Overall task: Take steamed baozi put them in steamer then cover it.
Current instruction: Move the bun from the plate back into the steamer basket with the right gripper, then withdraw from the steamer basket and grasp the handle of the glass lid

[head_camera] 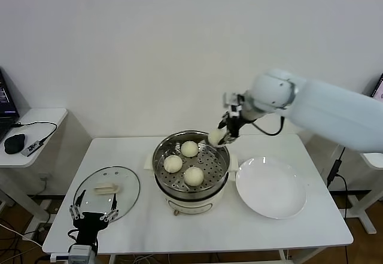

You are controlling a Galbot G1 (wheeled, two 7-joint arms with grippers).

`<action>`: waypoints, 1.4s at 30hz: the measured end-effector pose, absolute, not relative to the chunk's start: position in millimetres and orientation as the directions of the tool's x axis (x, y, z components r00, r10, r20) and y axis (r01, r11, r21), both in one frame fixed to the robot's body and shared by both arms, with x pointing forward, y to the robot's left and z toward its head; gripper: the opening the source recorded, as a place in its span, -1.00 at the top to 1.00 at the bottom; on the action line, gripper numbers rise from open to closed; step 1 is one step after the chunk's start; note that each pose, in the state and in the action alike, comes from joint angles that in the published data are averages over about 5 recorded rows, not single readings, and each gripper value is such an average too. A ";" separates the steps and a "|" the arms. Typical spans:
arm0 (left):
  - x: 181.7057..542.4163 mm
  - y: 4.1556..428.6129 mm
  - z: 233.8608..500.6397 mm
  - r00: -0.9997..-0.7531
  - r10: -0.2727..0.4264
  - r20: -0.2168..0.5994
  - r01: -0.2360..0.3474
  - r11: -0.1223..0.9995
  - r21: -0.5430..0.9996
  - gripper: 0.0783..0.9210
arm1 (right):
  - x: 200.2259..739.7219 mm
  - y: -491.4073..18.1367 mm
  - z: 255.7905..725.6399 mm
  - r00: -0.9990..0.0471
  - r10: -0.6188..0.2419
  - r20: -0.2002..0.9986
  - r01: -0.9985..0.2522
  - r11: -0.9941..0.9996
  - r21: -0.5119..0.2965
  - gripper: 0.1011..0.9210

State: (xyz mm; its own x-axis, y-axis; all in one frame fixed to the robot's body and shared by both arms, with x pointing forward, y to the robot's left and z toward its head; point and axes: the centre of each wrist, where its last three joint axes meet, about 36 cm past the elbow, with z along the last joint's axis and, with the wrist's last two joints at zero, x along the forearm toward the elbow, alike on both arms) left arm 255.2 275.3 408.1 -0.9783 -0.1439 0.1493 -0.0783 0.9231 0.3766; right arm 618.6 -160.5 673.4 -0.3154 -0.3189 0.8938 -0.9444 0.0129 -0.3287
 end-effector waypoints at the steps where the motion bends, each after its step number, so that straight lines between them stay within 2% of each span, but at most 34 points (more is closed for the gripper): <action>1: 255.1 275.9 408.1 -0.978 -0.146 0.149 -0.081 0.923 0.377 -0.77 | 619.1 -156.2 667.8 -0.311 -0.315 0.897 -0.946 0.014 -0.323 -0.06; 14: 256.1 279.2 405.2 -0.976 -0.157 0.154 -0.089 0.922 0.378 -0.77 | 627.6 -132.6 606.1 -0.272 -0.267 0.924 -0.962 0.049 -0.269 -0.06; 26: 256.2 279.8 404.9 -0.975 -0.157 0.154 -0.089 0.921 0.380 -0.77 | 634.2 -132.0 579.5 -0.280 -0.238 0.930 -0.960 0.067 -0.272 -0.07; 29: 256.1 279.9 404.9 -0.975 -0.158 0.154 -0.089 0.921 0.380 -0.77 | 634.5 -132.8 580.5 -0.283 -0.243 0.928 -0.959 0.069 -0.275 -0.18; 37: 256.8 280.2 404.3 -0.975 -0.160 0.154 -0.092 0.921 0.378 -0.77 | 634.0 -138.0 602.0 -0.312 -0.277 0.909 -0.950 0.066 -0.306 -0.69; 42: 258.6 280.1 403.6 -0.975 -0.162 0.152 -0.095 0.924 0.371 -0.77 | 623.5 -143.6 614.9 -0.342 -0.314 0.886 -0.938 0.055 -0.343 -0.76</action>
State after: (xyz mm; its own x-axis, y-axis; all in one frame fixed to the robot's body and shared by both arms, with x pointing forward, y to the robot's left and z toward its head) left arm 258.6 280.1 403.6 -0.9750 -0.1617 0.1521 -0.0954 0.9238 0.3709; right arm 623.5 -143.6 614.9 -0.3422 -0.3141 0.8856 -0.9378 0.0553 -0.3428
